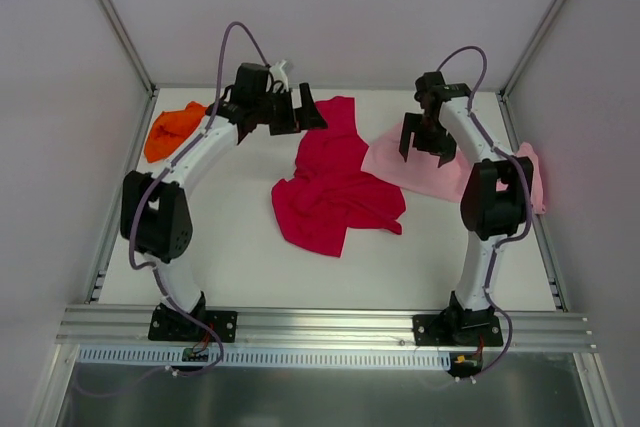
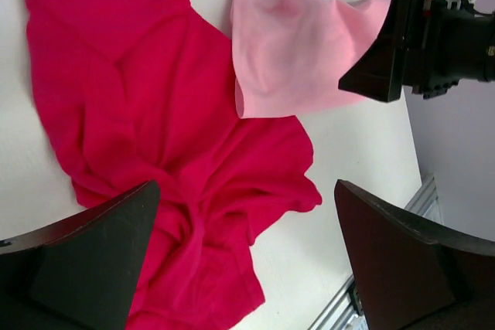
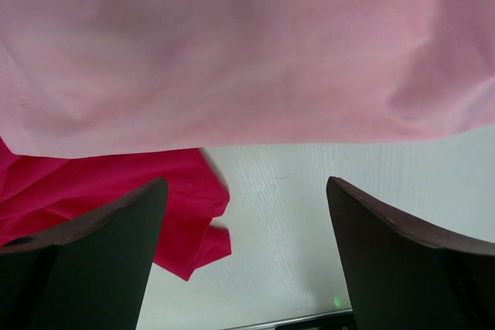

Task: Fold and stack the t-shirts

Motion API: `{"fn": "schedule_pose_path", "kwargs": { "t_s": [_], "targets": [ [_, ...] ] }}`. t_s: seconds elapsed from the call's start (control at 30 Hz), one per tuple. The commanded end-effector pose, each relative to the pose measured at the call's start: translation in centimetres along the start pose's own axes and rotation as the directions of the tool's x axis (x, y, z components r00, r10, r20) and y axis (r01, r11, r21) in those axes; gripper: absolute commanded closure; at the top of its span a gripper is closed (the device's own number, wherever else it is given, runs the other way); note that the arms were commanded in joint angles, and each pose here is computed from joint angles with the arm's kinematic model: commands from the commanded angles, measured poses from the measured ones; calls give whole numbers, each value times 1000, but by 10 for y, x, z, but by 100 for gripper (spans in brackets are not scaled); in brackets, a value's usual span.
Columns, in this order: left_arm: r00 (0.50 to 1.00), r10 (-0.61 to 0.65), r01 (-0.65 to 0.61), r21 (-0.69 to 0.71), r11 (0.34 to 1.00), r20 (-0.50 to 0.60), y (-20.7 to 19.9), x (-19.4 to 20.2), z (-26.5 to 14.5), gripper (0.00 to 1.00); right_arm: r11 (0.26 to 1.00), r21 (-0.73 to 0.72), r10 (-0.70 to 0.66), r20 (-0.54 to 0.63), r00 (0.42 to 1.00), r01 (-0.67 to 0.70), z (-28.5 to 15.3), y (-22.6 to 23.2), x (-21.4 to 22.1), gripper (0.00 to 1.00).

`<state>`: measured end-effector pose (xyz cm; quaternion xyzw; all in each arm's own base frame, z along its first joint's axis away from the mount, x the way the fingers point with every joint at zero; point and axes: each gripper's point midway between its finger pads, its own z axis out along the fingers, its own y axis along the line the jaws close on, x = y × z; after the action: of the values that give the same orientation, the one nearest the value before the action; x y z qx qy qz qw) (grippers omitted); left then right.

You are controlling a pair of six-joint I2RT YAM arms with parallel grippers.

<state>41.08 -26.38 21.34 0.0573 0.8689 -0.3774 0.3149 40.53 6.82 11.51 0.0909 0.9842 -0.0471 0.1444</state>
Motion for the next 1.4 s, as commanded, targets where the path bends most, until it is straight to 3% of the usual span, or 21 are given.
{"fn": "schedule_pose_path", "kwargs": {
  "t_s": [0.0, 0.03, 0.07, 0.1, 0.17, 0.3, 0.47, 0.63, 0.9, 1.07, 1.2, 1.37],
  "targets": [
    [1000, 23, -24, 74, 997, 14, -18, -34, 23, 1, 994, -103, -17, 41, 999, 21, -23, 13, -4, 11],
    [1000, 12, -12, 68, 998, 1, -14, -37, 33, 1, 993, -112, -20, 45, 999, 24, -27, 14, -4, 11],
    [998, 35, -39, 83, 996, 48, -28, -65, 32, 1, 993, -117, -20, 49, 999, 26, -31, 13, -4, 11],
    [999, -14, 15, 34, 999, -29, -3, -51, 58, 1, 992, -125, -17, 49, 999, 23, -36, 13, -2, 11],
    [1000, -20, 20, 25, 999, -15, -2, -67, 70, 1, 986, -162, -15, 67, 998, 26, -51, 16, 4, 11],
    [991, -98, 103, 54, 993, -93, 16, -46, 105, 1, 982, -181, -27, 110, 994, 47, -73, 10, 15, 11],
    [981, -130, 151, 148, 977, -141, -2, -31, 127, 1, 984, -159, -54, 144, 988, 77, -92, -5, 26, 10],
    [976, -114, 120, 19, 993, -185, 19, -1, 142, 1, 974, -212, -48, 171, 984, 84, -112, -3, 35, 11],
    [964, -152, 132, -103, 986, -219, 48, 24, 144, 1, 971, -224, -32, 247, 969, 89, -154, -15, 41, 11],
    [956, -196, 145, -229, 962, -219, 70, 48, 125, 1, 974, -193, -49, 319, 947, 115, -185, -31, 41, 10],
    [922, -280, 185, -332, 925, -268, 87, 83, 108, 1, 972, -206, -24, 393, 919, 113, -220, -38, 36, 10],
    [897, -338, 234, -342, 910, -284, 77, 101, 84, 4, 971, -215, 4, 446, 895, 102, -239, -40, 26, 9]
  ]
}}
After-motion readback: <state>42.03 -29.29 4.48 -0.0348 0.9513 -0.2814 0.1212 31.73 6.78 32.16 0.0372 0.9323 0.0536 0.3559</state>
